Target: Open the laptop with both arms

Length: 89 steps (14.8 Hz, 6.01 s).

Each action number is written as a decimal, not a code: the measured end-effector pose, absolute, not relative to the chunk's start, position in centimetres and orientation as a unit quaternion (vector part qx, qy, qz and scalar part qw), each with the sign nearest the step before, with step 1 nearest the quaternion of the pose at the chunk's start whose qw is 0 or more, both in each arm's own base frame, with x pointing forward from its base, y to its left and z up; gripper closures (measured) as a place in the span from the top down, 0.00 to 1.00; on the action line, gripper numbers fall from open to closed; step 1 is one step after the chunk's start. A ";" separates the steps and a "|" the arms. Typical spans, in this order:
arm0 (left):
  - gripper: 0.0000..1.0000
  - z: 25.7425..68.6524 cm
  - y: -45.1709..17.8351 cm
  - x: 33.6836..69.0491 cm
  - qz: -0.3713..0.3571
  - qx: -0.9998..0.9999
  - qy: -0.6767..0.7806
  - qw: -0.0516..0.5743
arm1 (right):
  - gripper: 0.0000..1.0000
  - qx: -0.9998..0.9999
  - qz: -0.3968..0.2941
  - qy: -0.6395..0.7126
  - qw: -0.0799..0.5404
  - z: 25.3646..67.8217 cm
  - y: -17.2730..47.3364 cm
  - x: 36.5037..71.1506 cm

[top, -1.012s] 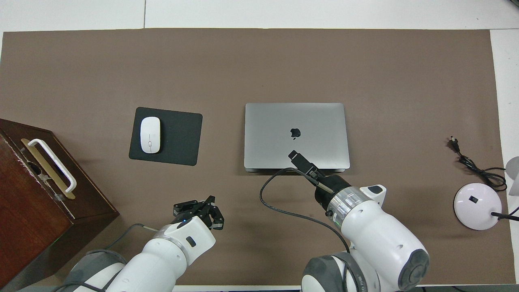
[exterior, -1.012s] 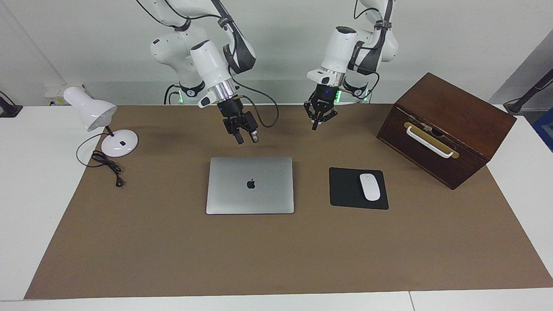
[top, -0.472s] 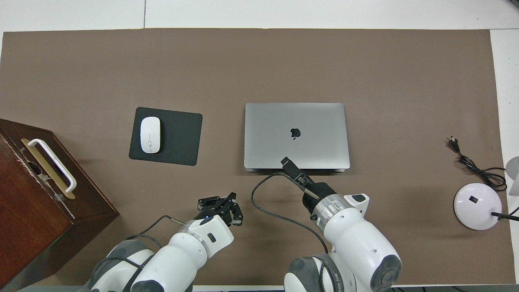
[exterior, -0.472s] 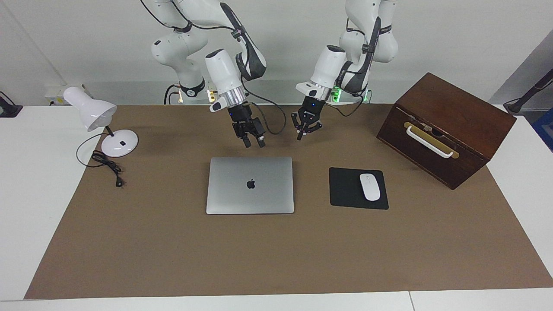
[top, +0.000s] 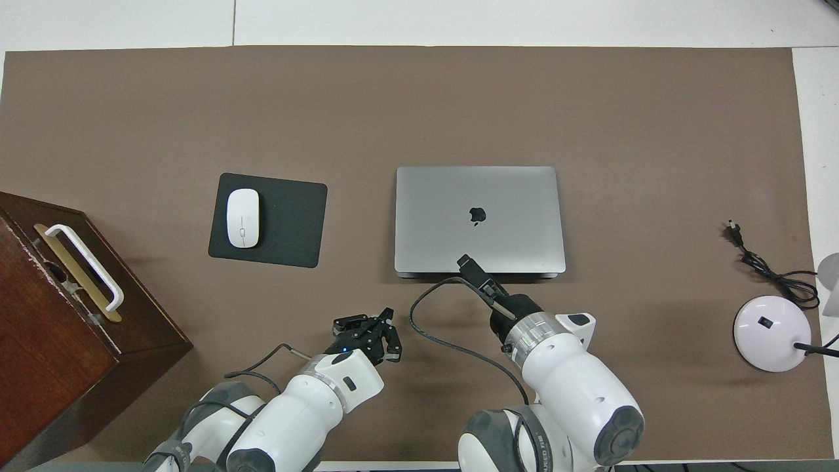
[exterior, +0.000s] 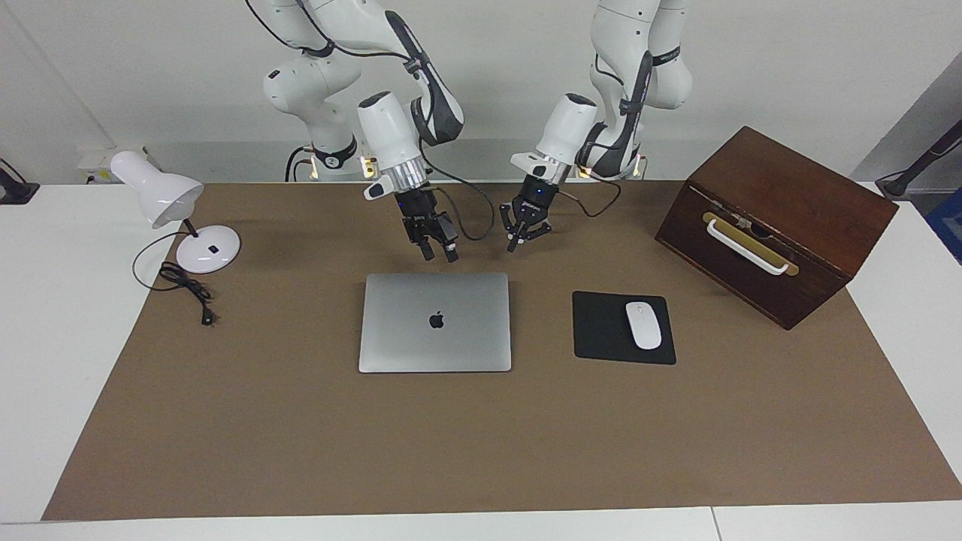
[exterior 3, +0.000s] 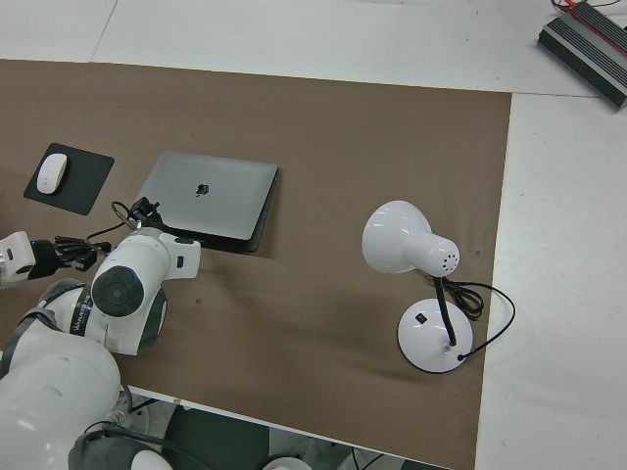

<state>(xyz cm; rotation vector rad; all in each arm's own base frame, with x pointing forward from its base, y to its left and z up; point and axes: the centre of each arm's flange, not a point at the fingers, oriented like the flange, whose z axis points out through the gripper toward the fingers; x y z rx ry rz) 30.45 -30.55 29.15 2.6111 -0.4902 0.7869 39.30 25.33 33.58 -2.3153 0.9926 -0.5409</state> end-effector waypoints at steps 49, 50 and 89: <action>0.01 26.5 -34.7 36.4 0.292 0.914 -0.216 0.178 | 1.00 -0.871 -0.183 0.368 0.268 32.5 25.8 39.7; 0.01 26.5 -34.7 36.4 0.292 0.914 -0.216 0.178 | 1.00 -0.871 -0.183 0.368 0.268 32.5 25.8 39.7; 0.01 26.5 -34.6 36.4 0.294 0.912 -0.226 0.175 | 1.00 -0.879 -0.162 0.368 0.257 31.3 26.4 41.4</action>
